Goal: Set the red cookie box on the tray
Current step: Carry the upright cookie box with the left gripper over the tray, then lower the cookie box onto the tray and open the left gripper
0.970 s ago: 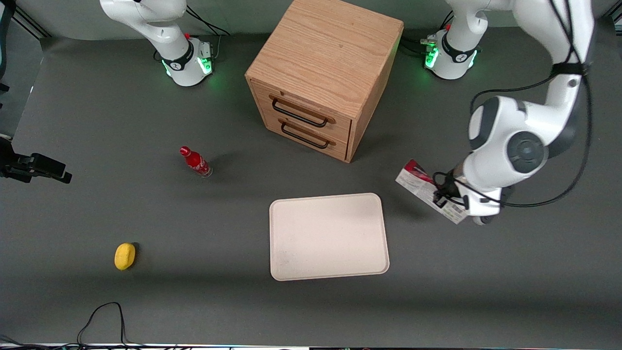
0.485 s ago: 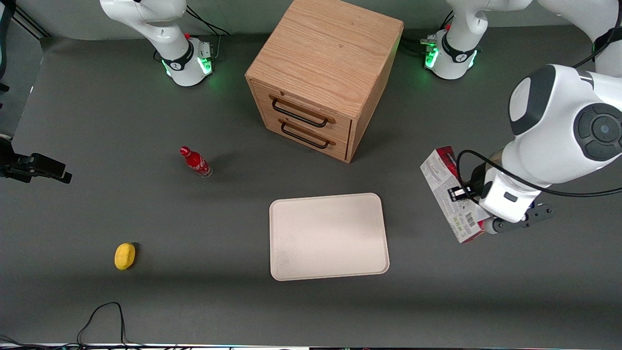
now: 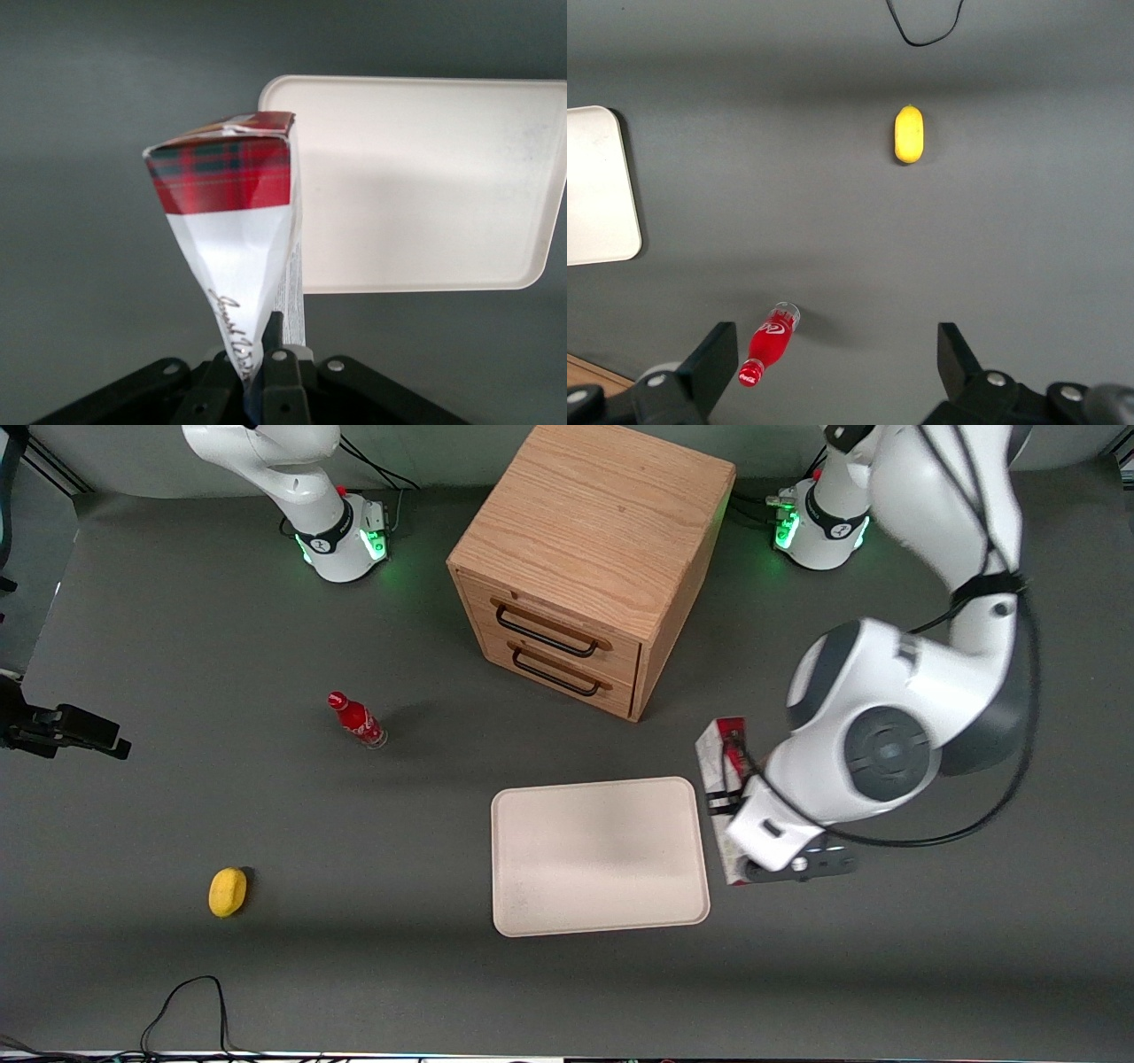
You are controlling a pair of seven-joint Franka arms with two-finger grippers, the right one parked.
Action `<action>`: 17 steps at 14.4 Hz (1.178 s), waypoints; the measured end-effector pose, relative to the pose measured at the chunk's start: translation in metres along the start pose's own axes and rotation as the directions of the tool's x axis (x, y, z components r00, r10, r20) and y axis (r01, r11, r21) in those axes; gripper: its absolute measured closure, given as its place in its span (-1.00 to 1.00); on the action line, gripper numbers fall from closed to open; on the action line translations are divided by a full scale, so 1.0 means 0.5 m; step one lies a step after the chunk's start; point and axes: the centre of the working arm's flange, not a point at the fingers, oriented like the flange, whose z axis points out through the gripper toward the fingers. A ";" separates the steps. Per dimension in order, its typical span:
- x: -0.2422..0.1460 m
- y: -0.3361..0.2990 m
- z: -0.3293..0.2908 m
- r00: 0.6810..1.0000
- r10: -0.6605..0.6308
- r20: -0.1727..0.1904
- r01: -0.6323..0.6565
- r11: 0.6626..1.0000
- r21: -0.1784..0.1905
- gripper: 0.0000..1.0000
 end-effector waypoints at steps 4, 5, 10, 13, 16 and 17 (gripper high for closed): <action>0.014 0.082 0.113 0.999 0.044 -0.017 -0.044 0.999 -0.001 0.93; 0.017 0.092 0.140 0.999 0.049 -0.017 -0.049 0.999 0.004 0.93; 0.053 0.099 0.288 0.997 0.054 -0.054 -0.051 0.997 0.053 0.93; 0.066 0.089 0.368 0.997 0.038 -0.073 -0.033 0.997 0.067 0.93; 0.066 0.087 0.386 0.996 0.044 -0.084 -0.037 0.996 0.087 0.61; 0.065 0.090 0.379 0.995 0.048 -0.093 -0.040 0.995 0.088 0.41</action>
